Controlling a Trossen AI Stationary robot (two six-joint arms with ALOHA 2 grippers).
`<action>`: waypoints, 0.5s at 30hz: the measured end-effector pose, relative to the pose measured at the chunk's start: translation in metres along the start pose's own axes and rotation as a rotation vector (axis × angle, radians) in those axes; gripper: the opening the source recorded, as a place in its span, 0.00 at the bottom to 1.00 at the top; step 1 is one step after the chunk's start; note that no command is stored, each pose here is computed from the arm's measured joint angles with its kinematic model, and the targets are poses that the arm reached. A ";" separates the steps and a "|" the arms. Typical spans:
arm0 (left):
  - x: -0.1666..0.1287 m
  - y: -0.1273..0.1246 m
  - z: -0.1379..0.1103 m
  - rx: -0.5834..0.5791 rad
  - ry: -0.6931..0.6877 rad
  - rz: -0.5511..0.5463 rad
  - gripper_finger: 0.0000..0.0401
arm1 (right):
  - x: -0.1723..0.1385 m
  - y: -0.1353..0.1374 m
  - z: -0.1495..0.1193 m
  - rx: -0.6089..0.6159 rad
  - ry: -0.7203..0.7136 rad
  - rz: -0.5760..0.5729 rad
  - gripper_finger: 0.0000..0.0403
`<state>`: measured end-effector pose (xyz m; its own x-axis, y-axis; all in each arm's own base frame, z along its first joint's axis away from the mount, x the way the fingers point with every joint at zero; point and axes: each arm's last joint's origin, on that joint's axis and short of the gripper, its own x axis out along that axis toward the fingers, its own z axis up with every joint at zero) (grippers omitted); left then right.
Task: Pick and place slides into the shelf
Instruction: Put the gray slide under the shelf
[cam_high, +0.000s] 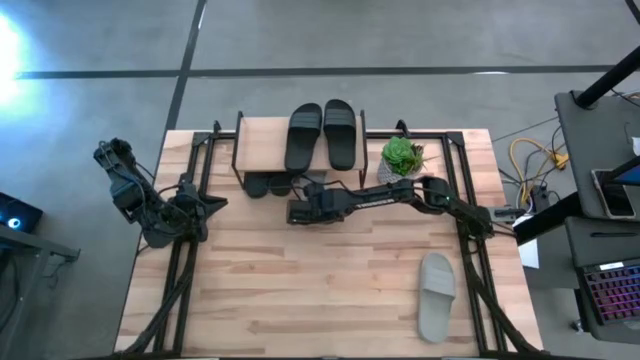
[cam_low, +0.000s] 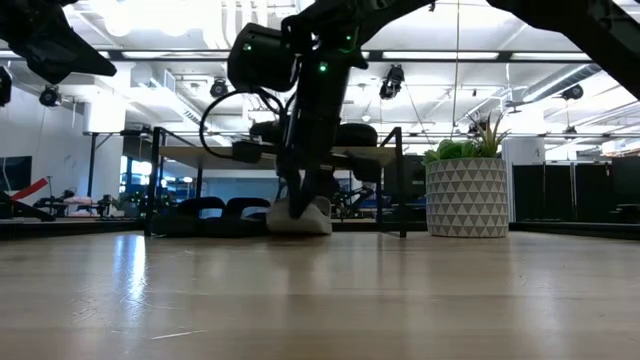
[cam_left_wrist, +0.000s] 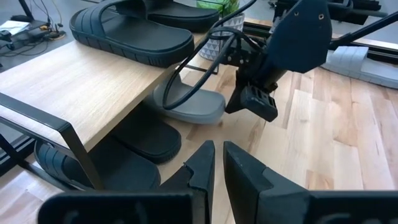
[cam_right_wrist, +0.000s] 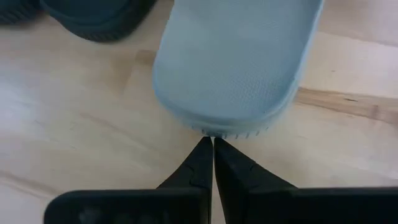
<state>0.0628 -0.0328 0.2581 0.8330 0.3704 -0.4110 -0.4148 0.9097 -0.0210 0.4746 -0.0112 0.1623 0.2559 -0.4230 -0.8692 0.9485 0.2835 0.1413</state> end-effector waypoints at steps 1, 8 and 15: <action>0.000 0.000 0.000 0.001 0.000 0.000 0.05 | 0.000 0.001 0.001 0.004 -0.003 0.007 0.02; 0.000 0.000 0.000 0.002 0.001 0.001 0.05 | 0.011 0.010 0.004 0.010 -0.035 0.094 0.02; 0.000 0.000 0.000 -0.001 0.000 -0.001 0.05 | 0.012 0.005 -0.004 0.018 -0.065 0.014 0.02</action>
<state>0.0630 -0.0331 0.2584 0.8334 0.3698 -0.4108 -0.4147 0.9097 -0.0225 0.4819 -0.0110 0.1507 0.2807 -0.4746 -0.8343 0.9477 0.2747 0.1625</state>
